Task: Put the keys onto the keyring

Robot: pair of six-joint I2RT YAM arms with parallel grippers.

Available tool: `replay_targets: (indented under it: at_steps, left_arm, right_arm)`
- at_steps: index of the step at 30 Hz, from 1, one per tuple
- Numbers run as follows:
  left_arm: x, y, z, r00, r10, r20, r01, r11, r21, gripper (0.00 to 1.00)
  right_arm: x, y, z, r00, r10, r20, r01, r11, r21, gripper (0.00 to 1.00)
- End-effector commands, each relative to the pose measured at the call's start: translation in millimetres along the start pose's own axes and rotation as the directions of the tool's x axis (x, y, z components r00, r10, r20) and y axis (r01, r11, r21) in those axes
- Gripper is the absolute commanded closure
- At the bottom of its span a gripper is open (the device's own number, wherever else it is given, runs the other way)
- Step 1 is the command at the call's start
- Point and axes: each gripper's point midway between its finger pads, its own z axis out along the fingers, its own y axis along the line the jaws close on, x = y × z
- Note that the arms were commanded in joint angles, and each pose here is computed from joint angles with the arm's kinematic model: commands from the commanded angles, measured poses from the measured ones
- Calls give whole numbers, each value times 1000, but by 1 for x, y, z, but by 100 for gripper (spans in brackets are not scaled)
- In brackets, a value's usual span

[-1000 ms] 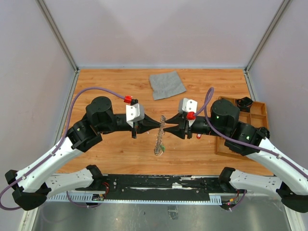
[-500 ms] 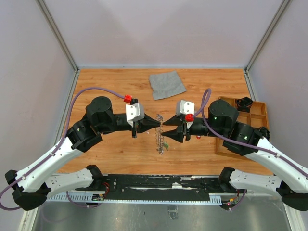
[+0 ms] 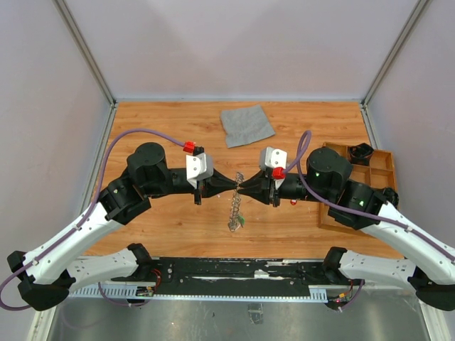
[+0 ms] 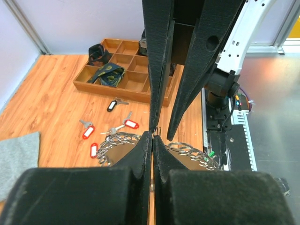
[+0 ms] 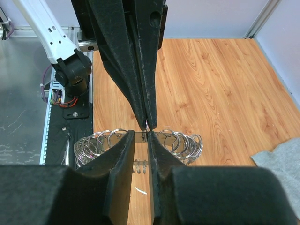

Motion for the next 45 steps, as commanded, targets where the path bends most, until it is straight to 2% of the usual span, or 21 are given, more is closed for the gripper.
replay_targets:
  at_steps: [1,6,11,14,21,23,29,34,45]
  left_arm:
    - [-26,-5,-4,995,60,74,-61,998,17,100]
    - [-26,-6,-5,995,62,72,-64,998,21,99]
    - [-29,-7,-8,995,65,77,-67,998,19,99]
    - [-33,-10,-10,994,66,92,-69,997,27,99]
    - [-68,-23,-26,975,65,211,-76,996,43,79]
    - [-77,-24,-30,969,57,240,-68,997,38,77]
    - [-86,-25,-30,958,15,286,-28,999,41,76]
    - [-81,-24,-26,957,-2,289,-12,999,46,75]
    - [-86,-26,-29,952,32,305,-48,998,46,75]
  right_arm:
    - [-3,0,3,1000,-6,12,6,1000,0,83]
    - [1,-1,7,1000,-3,0,3,1000,0,88]
    - [4,-3,7,1000,-8,-7,8,1000,10,99]
    - [-4,-7,4,999,-39,35,38,999,37,99]
    - [-29,-9,-8,973,-127,192,111,989,94,100]
    - [-39,-9,-13,957,-156,246,133,985,108,100]
    - [-67,2,-28,850,-272,451,230,962,146,100]
    - [-83,9,-37,769,-364,525,318,931,179,100]
    - [-108,31,-50,546,-540,641,512,820,255,100]
